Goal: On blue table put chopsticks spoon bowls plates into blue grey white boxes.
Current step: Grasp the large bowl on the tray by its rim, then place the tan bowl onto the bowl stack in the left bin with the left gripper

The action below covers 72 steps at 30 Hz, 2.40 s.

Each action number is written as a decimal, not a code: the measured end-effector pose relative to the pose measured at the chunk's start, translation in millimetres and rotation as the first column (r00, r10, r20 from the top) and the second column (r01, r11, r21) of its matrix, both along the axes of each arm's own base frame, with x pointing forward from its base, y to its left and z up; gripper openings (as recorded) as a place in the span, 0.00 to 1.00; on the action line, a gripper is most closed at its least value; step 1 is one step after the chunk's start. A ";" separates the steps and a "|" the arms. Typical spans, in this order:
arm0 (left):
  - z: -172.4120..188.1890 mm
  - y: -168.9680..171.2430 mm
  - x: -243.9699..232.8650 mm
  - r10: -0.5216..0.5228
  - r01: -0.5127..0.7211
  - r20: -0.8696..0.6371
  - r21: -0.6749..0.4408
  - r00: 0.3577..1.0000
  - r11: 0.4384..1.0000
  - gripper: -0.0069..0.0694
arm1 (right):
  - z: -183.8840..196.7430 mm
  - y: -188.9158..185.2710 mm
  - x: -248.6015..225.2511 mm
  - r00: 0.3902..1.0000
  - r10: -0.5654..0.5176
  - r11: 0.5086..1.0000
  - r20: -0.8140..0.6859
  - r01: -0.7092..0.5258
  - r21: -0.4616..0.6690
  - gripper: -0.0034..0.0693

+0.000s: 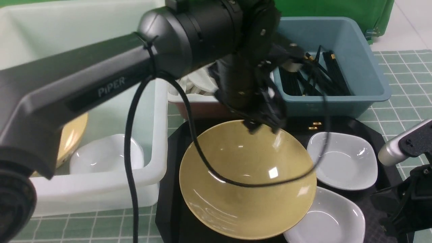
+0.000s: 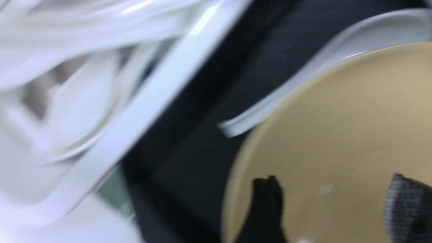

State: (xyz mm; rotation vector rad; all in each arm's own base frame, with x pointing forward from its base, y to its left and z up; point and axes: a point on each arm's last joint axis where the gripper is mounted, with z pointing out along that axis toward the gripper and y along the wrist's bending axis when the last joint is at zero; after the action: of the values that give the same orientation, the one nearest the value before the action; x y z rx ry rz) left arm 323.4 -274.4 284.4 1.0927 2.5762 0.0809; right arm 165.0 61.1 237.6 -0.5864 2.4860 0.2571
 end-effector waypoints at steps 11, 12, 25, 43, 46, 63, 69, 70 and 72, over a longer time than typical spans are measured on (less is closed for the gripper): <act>-65.1 13.8 35.4 0.040 -0.027 -0.107 0.117 0.993 0.993 0.80 | 0.3 0.0 0.5 1.000 -0.002 1.000 0.006 0.002 0.001 0.10; -70.2 12.6 35.7 0.017 -0.001 -0.122 0.123 0.992 0.992 0.76 | 0.3 0.0 0.5 1.000 -0.002 1.000 0.006 0.002 0.001 0.10; -15.5 16.2 13.0 -0.063 0.064 -0.129 0.001 0.990 0.998 0.13 | 0.4 0.0 0.7 1.000 -0.002 1.000 0.008 0.002 0.001 0.10; 190.1 206.7 -69.2 0.427 -0.333 0.336 -0.303 0.839 0.893 0.10 | 1.1 2.2 0.4 1.000 -0.019 0.999 -0.002 0.019 0.041 0.11; 177.0 258.4 -67.1 0.627 -0.545 0.303 -0.316 0.718 0.776 0.10 | 1.3 2.3 0.6 1.000 -0.021 0.999 0.000 0.021 0.043 0.11; 16.3 374.4 -63.0 0.947 -0.863 0.059 -0.397 0.315 0.311 0.13 | 2.3 2.4 2.3 0.999 -0.029 0.998 0.019 0.028 0.051 0.11; 13.2 376.1 -61.9 0.936 -0.844 0.108 -0.406 0.335 0.350 0.48 | 2.5 3.0 2.2 0.999 -0.034 0.998 0.016 0.033 0.062 0.11; 13.2 376.1 -61.9 0.936 -0.844 0.109 -0.405 0.336 0.350 0.54 | 2.6 3.3 2.1 0.999 -0.036 0.997 0.014 0.035 0.067 0.11; 14.5 375.6 -63.8 0.935 -0.849 0.105 -0.395 0.338 0.351 0.69 | 2.7 3.6 2.1 0.999 -0.039 0.997 0.012 0.038 0.073 0.11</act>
State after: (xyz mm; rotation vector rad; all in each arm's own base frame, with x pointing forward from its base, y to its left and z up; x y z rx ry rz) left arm 259.6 101.2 298.9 -0.5758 2.4236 0.1430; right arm 167.1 64.7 240.3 -0.5084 2.4611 0.3264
